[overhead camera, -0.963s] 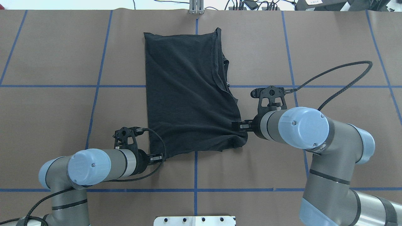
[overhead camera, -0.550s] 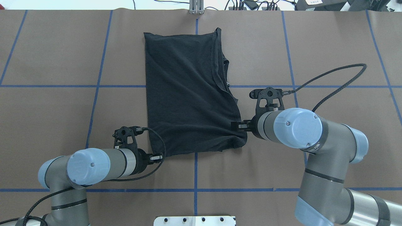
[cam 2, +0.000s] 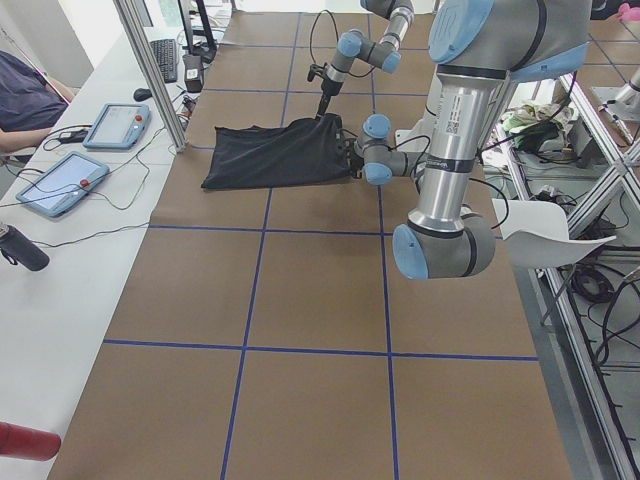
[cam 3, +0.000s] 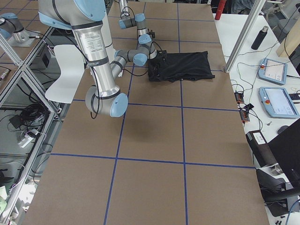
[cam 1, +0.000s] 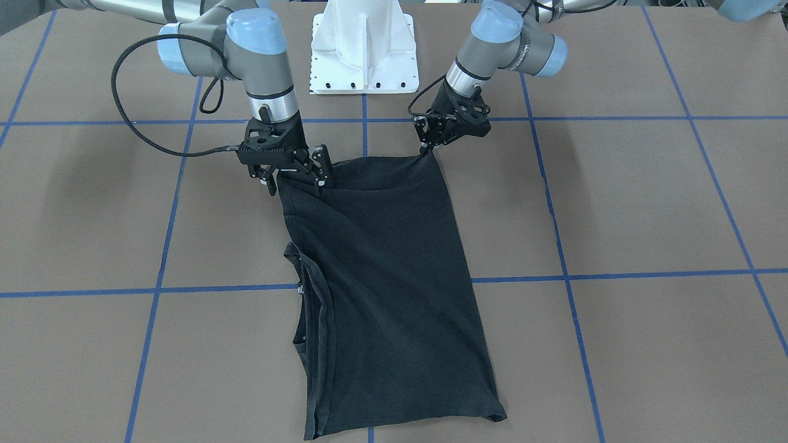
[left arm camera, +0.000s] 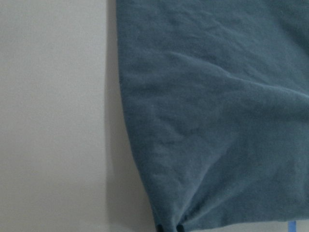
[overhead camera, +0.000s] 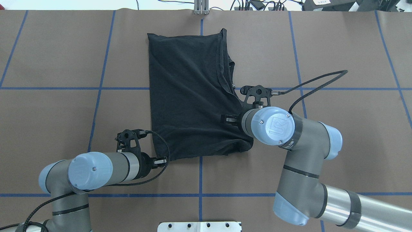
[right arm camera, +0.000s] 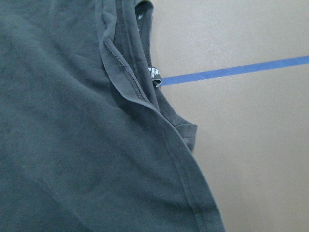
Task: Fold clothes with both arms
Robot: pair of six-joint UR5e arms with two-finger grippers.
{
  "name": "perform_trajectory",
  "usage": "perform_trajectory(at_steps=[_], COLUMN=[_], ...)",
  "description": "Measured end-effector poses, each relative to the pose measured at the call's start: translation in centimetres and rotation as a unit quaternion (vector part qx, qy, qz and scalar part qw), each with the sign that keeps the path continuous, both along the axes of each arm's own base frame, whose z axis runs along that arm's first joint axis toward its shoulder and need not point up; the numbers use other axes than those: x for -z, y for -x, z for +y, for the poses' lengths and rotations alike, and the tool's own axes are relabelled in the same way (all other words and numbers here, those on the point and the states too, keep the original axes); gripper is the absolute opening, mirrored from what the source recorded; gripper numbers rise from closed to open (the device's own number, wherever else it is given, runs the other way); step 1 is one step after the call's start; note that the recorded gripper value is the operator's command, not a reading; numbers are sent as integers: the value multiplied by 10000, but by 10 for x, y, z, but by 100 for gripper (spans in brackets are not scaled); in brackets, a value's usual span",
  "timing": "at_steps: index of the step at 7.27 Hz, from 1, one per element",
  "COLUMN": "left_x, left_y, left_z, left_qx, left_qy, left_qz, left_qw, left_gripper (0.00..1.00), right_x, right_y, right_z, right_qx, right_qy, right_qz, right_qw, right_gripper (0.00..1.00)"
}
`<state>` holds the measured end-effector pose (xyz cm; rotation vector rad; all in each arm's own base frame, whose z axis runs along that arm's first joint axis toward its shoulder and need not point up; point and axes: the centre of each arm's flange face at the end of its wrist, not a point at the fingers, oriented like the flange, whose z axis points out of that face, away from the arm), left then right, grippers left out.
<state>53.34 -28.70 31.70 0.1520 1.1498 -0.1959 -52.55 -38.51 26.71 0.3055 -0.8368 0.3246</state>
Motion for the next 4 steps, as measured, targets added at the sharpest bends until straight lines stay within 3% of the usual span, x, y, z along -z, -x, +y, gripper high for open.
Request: perform_trajectory(at_steps=[2,4], left_x=[0,0], left_y=[0,0], left_z=[0,1], left_qx=[25,37], left_qy=[54,90], left_qz=[16,27], left_qw=[10000,9999], left_gripper=[0,0], right_x=[1,-3], right_y=[11,19], right_z=[9,23], right_qx=[-416,-624], right_qy=[433,648], right_qz=[-232,-317], right_qw=[9979,9954], right_gripper=[88,88])
